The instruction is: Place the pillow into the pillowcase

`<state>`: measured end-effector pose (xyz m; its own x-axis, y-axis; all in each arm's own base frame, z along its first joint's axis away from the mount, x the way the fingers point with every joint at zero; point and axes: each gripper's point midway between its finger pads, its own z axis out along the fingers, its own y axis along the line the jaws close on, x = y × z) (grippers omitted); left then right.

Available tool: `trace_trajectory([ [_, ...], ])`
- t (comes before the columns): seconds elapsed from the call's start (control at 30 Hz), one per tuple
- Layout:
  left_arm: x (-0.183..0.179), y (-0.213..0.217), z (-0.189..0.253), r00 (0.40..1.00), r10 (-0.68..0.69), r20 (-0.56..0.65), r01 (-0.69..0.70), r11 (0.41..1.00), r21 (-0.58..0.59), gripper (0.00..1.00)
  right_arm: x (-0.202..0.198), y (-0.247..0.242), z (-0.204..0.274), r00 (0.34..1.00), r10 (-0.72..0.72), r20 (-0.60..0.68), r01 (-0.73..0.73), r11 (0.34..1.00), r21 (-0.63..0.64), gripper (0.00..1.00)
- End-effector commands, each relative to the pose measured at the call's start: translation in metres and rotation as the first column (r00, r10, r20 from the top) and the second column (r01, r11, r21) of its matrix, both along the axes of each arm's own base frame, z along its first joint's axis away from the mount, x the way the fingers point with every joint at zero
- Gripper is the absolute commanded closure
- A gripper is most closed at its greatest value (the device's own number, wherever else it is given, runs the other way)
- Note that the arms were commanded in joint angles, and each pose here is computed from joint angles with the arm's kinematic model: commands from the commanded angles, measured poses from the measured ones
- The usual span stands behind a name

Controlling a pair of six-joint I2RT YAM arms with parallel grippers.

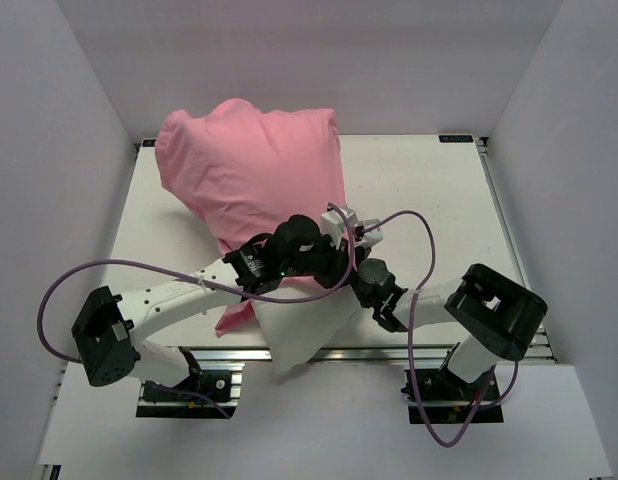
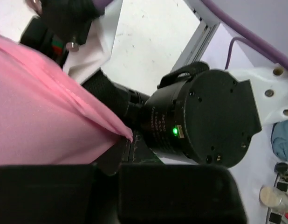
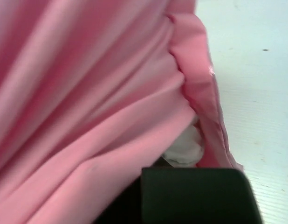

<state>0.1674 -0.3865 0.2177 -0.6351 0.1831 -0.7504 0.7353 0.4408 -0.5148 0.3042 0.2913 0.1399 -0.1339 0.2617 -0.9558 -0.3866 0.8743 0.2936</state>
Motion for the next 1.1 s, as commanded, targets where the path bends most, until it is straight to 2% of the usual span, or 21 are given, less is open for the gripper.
trace_trajectory([
  [0.0, -0.15, 0.001, -0.021, 0.833, -0.465, -0.298, 0.489, 0.872, 0.007, 1.0, 0.0, -0.06, 0.203, 0.89, -0.322, 0.324, 0.008, 0.719, 0.695, 1.0],
  [0.13, -0.156, 0.016, -0.019, 0.84, -0.447, -0.309, 0.465, 0.885, -0.017, 1.0, 0.006, -0.076, 0.202, 0.882, -0.372, 0.29, 0.051, 0.687, 0.725, 1.0],
  [0.2, -0.153, 0.021, -0.017, 0.862, -0.403, -0.308, 0.421, 0.907, -0.009, 1.0, 0.007, -0.085, 0.204, 0.867, -0.403, 0.293, 0.084, 0.697, 0.712, 1.0],
  [0.23, -0.149, 0.027, -0.022, 0.878, -0.353, -0.322, 0.383, 0.923, 0.032, 1.0, 0.003, -0.089, 0.211, 0.86, -0.41, 0.304, 0.079, 0.695, 0.715, 1.0],
  [0.27, -0.129, 0.028, -0.03, 0.929, -0.222, -0.298, 0.262, 0.96, 0.101, 1.0, -0.001, -0.089, 0.212, 0.857, -0.395, 0.33, 0.064, 0.718, 0.693, 1.0],
  [0.3, -0.115, 0.029, -0.027, 0.952, -0.135, -0.273, 0.177, 0.975, 0.136, 1.0, -0.004, -0.091, 0.211, 0.853, -0.391, 0.347, 0.065, 0.738, 0.671, 1.0],
  [0.33, -0.105, 0.043, -0.039, 0.961, -0.033, -0.275, 0.1, 0.967, 0.235, 1.0, -0.011, -0.097, 0.216, 0.85, -0.387, 0.358, 0.049, 0.734, 0.677, 1.0],
  [0.37, -0.081, 0.05, -0.044, 0.968, 0.116, -0.222, -0.047, 0.955, 0.294, 0.89, -0.014, -0.101, 0.204, 0.857, -0.376, 0.351, 0.062, 0.753, 0.655, 1.0],
  [0.4, -0.071, 0.05, -0.036, 0.968, 0.158, -0.198, -0.094, 0.95, 0.299, 0.46, -0.016, -0.104, 0.198, 0.863, -0.374, 0.34, 0.071, 0.756, 0.651, 0.97],
  [0.43, -0.066, 0.057, -0.036, 0.965, 0.19, -0.18, -0.124, 0.937, 0.326, 0.1, -0.02, -0.11, 0.198, 0.867, -0.373, 0.33, 0.074, 0.752, 0.655, 0.9],
  [0.47, -0.054, 0.059, -0.031, 0.961, 0.24, -0.134, -0.186, 0.927, 0.325, 0.02, -0.016, -0.103, 0.179, 0.889, -0.344, 0.302, 0.107, 0.797, 0.594, 0.81],
  [0.57, -0.038, 0.065, 0.001, 0.953, 0.297, -0.063, -0.268, 0.92, 0.284, 0.02, -0.009, -0.09, 0.164, 0.929, -0.289, 0.23, 0.134, 0.844, 0.519, 0.64],
  [0.63, -0.032, 0.078, 0.015, 0.939, 0.343, -0.029, -0.321, 0.902, 0.289, 0.02, 0.002, -0.075, 0.138, 0.959, -0.258, 0.121, 0.19, 0.896, 0.401, 0.57],
  [0.7, -0.025, 0.099, 0.016, 0.904, 0.427, 0.01, -0.406, 0.854, 0.326, 0.02, 0.01, -0.068, 0.122, 0.966, -0.251, 0.056, 0.226, 0.933, 0.281, 0.49],
  [0.77, -0.021, 0.112, 0.022, 0.869, 0.495, 0.005, -0.471, 0.823, 0.319, 0.02, 0.012, -0.063, 0.116, 0.972, -0.232, 0.03, 0.222, 0.957, 0.189, 0.34],
  [0.8, -0.019, 0.123, 0.019, 0.847, 0.532, 0.021, -0.507, 0.793, 0.338, 0.02, 0.012, -0.061, 0.096, 0.975, -0.22, -0.017, 0.22, 0.973, 0.068, 0.27],
  [0.83, -0.019, 0.129, 0.018, 0.835, 0.55, 0.022, -0.523, 0.781, 0.342, 0.02, 0.015, -0.052, 0.111, 0.984, -0.178, -0.006, 0.178, 0.984, 0.028, 0.12],
  [0.87, -0.02, 0.136, 0.021, 0.809, 0.588, -0.003, -0.555, 0.766, 0.325, 0.02, 0.014, -0.047, 0.11, 0.989, -0.148, -0.019, 0.147, 0.989, -0.023, 0.11],
  [0.97, -0.021, 0.173, 0.009, 0.694, 0.72, -0.02, -0.669, 0.655, 0.352, 0.02, 0.007, -0.026, 0.108, 0.997, 0.005, -0.076, -0.023, 0.973, -0.231, 0.11],
  [1.03, -0.025, 0.208, -0.006, 0.6, 0.8, 0.008, -0.736, 0.547, 0.4, 0.02, -0.007, -0.015, 0.094, 0.983, 0.129, -0.131, -0.167, 0.926, -0.338, 0.11],
  [1.07, -0.032, 0.225, -0.017, 0.53, 0.847, -0.038, -0.771, 0.499, 0.396, 0.02, -0.01, -0.014, 0.098, 0.978, 0.169, -0.122, -0.204, 0.898, -0.391, 0.11],
])
